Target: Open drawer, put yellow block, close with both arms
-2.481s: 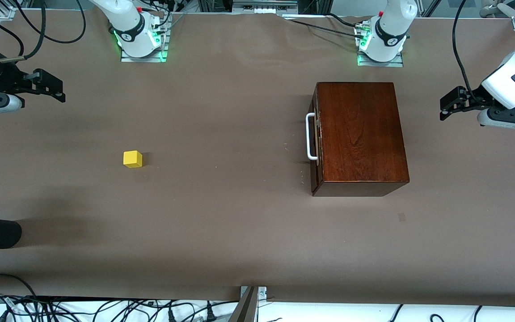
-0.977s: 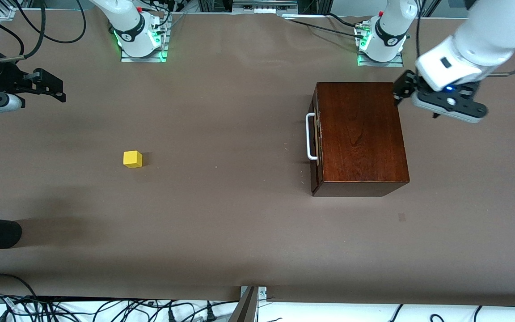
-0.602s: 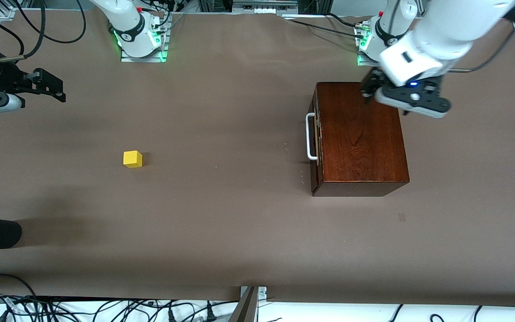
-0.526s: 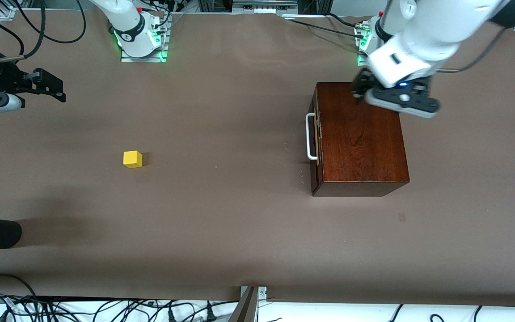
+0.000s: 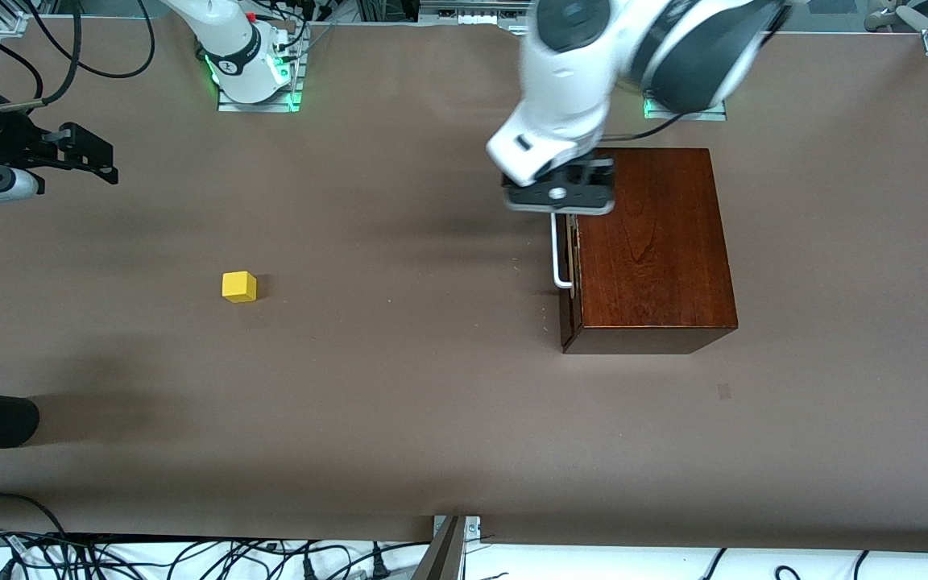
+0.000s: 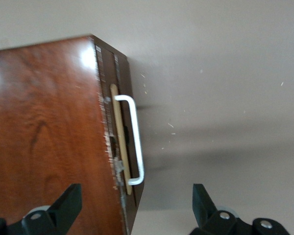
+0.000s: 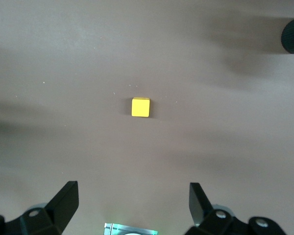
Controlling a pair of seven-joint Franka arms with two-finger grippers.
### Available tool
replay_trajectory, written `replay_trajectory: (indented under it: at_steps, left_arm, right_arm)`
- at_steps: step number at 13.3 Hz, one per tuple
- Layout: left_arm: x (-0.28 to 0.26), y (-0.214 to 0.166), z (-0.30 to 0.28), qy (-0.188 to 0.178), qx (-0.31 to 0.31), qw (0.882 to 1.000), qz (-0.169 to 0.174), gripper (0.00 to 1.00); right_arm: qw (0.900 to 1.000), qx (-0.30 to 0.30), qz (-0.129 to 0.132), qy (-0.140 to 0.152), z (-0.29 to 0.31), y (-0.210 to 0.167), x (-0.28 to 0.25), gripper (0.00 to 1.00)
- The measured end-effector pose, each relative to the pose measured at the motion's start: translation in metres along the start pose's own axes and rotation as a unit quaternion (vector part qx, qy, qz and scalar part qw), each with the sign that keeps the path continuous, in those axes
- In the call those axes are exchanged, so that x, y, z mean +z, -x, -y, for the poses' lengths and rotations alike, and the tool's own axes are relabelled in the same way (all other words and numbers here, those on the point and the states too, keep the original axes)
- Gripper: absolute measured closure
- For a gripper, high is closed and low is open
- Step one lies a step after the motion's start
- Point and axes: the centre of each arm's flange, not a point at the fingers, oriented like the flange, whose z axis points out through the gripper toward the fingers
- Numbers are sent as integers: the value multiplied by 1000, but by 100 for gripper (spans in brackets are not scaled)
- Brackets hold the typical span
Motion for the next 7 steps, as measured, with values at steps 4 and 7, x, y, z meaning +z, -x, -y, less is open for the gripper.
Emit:
replay_trajectory:
  at_steps: [4,7]
  left_arm:
    - [80,-32,-12,-43,8,999,19,0]
    - [114,-48,-7,-53,-10,998,30,0]
  right_arm:
    - [1000,0,-1,0,0,0,-1,0]
    - [1000,0,-2,0,0,0,-1,0]
